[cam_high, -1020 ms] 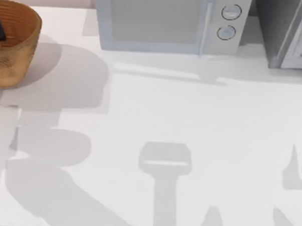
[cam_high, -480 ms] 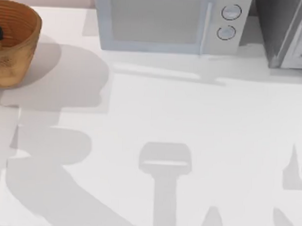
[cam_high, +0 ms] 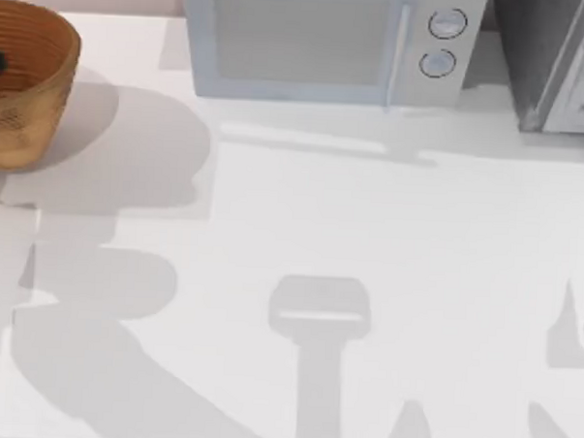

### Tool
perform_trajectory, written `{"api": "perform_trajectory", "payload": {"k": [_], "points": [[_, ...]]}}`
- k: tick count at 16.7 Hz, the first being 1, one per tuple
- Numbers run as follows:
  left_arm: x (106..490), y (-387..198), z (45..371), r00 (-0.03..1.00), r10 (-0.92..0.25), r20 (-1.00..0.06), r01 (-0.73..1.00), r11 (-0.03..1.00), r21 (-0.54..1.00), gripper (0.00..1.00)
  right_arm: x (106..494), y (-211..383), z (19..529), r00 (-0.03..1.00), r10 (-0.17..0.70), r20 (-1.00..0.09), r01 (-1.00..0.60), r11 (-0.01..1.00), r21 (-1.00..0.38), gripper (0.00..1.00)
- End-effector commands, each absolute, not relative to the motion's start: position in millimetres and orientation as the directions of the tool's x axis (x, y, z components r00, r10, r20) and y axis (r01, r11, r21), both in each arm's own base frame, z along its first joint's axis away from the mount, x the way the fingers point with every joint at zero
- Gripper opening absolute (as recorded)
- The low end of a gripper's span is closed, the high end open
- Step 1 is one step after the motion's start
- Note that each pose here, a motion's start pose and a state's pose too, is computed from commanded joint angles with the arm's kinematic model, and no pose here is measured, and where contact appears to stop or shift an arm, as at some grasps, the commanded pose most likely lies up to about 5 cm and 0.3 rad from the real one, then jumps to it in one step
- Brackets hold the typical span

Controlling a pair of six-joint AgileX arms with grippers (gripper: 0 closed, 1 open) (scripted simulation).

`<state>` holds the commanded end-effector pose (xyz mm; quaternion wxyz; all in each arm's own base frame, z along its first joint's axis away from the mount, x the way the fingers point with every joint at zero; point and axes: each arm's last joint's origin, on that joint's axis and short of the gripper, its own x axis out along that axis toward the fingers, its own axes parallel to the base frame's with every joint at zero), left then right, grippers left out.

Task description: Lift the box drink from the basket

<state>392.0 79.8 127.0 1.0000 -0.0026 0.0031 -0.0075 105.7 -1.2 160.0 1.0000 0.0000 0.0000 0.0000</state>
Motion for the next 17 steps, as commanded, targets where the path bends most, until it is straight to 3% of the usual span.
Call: {"api": "perform_trajectory", "payload": {"k": [2, 9, 14, 17], "points": [[392.0, 79.8, 127.0, 1.0, -0.015, -0.006, 0.015, 1.0, -0.005, 0.0, 105.7, -1.2, 160.0, 1.0, 0.0, 0.0, 0.0, 1.0, 0.0, 1.0], [392.0, 79.8, 127.0, 1.0, -0.015, -0.006, 0.015, 1.0, -0.005, 0.0, 105.7, -1.2, 160.0, 1.0, 0.0, 0.0, 0.0, 1.0, 0.0, 1.0], [392.2, 83.1, 141.7, 1.0, -0.007, -0.008, 0.007, 1.0, -0.007, 0.0, 105.7, -1.2, 160.0, 1.0, 0.0, 0.0, 0.0, 1.0, 0.0, 1.0], [397.1, 84.1, 166.5, 1.0, -0.007, -0.009, 0.007, 1.0, -0.008, 0.0, 105.7, -1.2, 160.0, 1.0, 0.0, 0.0, 0.0, 1.0, 0.0, 1.0]]}}
